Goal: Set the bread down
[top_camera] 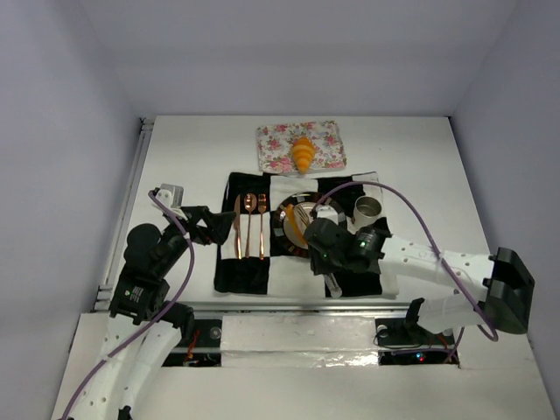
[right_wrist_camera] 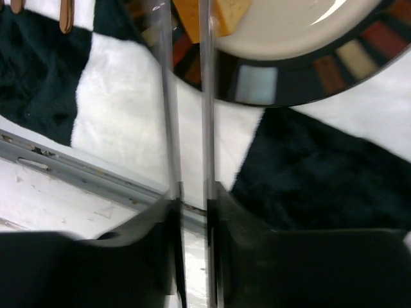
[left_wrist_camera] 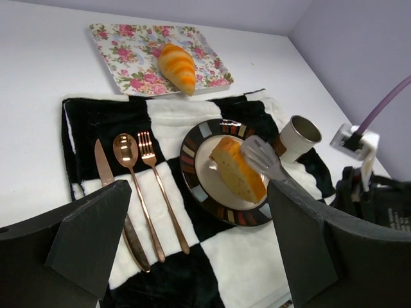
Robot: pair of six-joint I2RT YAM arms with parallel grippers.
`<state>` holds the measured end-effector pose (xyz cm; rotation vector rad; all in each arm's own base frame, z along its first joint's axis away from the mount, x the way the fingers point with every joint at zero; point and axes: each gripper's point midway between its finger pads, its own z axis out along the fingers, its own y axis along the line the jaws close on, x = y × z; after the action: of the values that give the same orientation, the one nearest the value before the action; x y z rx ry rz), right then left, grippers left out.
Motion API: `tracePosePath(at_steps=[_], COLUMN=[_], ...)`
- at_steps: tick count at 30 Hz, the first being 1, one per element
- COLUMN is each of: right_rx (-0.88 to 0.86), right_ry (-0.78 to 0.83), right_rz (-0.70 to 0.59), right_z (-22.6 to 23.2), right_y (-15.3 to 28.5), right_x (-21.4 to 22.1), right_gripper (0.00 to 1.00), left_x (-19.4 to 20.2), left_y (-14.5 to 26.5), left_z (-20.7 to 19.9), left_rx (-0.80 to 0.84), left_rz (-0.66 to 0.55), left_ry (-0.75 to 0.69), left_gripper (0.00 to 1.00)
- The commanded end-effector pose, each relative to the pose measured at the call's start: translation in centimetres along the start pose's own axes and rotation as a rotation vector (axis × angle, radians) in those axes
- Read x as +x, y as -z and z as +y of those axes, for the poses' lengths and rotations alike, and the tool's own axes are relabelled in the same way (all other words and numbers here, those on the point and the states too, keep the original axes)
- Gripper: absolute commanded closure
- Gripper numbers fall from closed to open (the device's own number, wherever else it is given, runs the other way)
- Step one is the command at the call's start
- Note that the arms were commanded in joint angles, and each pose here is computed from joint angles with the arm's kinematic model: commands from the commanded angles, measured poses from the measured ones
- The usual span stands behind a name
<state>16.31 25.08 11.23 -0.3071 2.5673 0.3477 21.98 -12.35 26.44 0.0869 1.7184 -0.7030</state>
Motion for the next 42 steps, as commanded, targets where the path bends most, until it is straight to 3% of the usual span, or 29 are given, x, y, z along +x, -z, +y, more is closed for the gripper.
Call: tracePosePath(at_steps=[1,4,11,15,19,28,34,42], right_rx=[-0.065,-0.058,-0.124,-0.096,-0.035,0.091,0.122,0.100], right_ry=[-0.039,-0.045,-0.115,-0.125,-0.145,-0.110,-0.141,-0.143], right_rz=[-0.071,-0.086,-0.210,-0.239,-0.264,-0.199,-0.142,-0.073], right_z=[3.1,3.6,4.7,3.5,-0.8,-4.7,-6.8,-6.9], right_y=[0.2,0.1,3.0,2.2,-0.1,-6.2,-9.7,-12.8], right_x=[-1.9,-2.6,-6.1,-8.3,-12.7,-18.7,-19.9,-20.3], right_gripper=[0.62,0.54,0.54,0.55,0.55,0.51,0.42,0.41], left_x=[-1.1,-1.2,-1.3,-1.2,-1.2,-1.3,-1.2,-1.3], left_y=[0.1,0.1,0.2,0.2,0.1,0.3,0.3,0.3], left_z=[-0.4,-0.5,-0.6,-0.5,-0.5,-0.6,-0.6,-0.7], left_rx=[0.015,0.017,0.021,0.022,0.021,0.025,0.028,0.032], left_rz=[-0.051,-0.053,-0.059,-0.056,-0.054,-0.059,-0.058,-0.060], left_ry=[-0.017,-0.018,-0.019,-0.019,-0.018,-0.020,-0.020,-0.021], left_gripper=[0.14,0.14,0.14,0.14,0.14,0.14,0.14,0.14])
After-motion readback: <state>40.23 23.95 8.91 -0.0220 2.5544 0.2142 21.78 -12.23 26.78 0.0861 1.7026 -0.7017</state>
